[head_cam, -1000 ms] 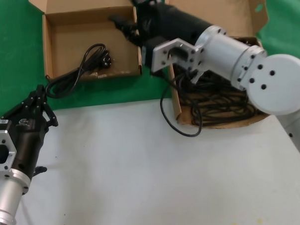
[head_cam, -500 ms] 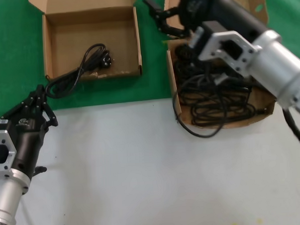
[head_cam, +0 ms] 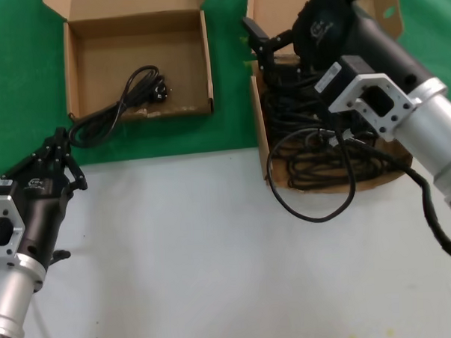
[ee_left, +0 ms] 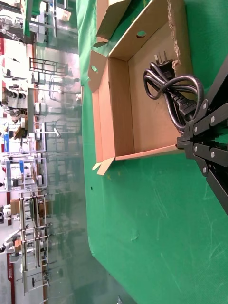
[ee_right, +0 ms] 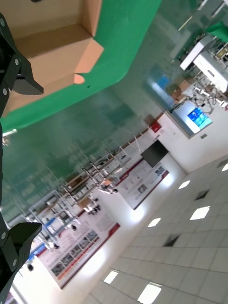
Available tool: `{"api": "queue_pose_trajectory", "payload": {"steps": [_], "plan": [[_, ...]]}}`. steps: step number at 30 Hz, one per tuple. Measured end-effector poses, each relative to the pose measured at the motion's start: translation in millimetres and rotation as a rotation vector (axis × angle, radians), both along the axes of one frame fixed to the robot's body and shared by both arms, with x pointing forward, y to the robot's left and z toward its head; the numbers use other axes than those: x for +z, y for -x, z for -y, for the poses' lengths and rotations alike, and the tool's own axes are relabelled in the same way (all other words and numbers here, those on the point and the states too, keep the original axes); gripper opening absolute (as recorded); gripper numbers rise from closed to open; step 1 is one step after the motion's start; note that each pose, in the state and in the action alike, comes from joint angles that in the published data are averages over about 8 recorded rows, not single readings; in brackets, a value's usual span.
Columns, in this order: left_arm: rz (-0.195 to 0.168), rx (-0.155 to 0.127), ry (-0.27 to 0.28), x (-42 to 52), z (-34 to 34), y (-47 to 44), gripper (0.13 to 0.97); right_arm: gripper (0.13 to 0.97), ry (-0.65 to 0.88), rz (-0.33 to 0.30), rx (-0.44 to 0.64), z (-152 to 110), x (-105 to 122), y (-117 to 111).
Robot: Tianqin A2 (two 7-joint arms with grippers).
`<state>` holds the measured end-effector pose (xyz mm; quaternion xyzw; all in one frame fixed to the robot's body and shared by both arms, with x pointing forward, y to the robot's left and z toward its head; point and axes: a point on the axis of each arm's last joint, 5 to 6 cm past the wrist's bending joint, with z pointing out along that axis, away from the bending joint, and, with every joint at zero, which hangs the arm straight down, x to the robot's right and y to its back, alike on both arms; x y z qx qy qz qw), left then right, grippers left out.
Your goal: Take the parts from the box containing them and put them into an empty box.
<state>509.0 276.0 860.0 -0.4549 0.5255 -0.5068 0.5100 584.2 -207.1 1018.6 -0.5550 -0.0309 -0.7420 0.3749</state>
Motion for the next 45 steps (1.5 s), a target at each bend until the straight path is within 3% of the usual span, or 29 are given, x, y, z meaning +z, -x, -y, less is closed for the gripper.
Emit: {"api": "queue_pose_trajectory", "payload": {"steps": [4, 20, 29, 37, 45], "plan": [[0.0, 0.001, 0.0, -0.1, -0.1, 0.2, 0.159, 0.935, -0.026, -0.022, -0.002, 2.0, -4.8, 0.9], [-0.003, 0.007, 0.001, -1.2, -1.0, 1.5, 0.253, 0.966, -0.209, -0.174, -0.019, 16.2, -39.1, 9.3], [-0.005, 0.011, 0.001, -1.8, -1.5, 2.3, 0.404, 0.966, -0.323, -0.261, -0.037, 25.0, -59.8, 16.2], [-0.007, 0.015, 0.002, -2.3, -2.0, 3.1, 0.616, 0.966, -0.424, -0.333, -0.056, 32.9, -77.9, 23.5], [-0.008, 0.018, 0.002, -2.8, -2.5, 3.8, 0.774, 0.966, -0.525, -0.4, -0.08, 40.8, -95.7, 31.9]]}}
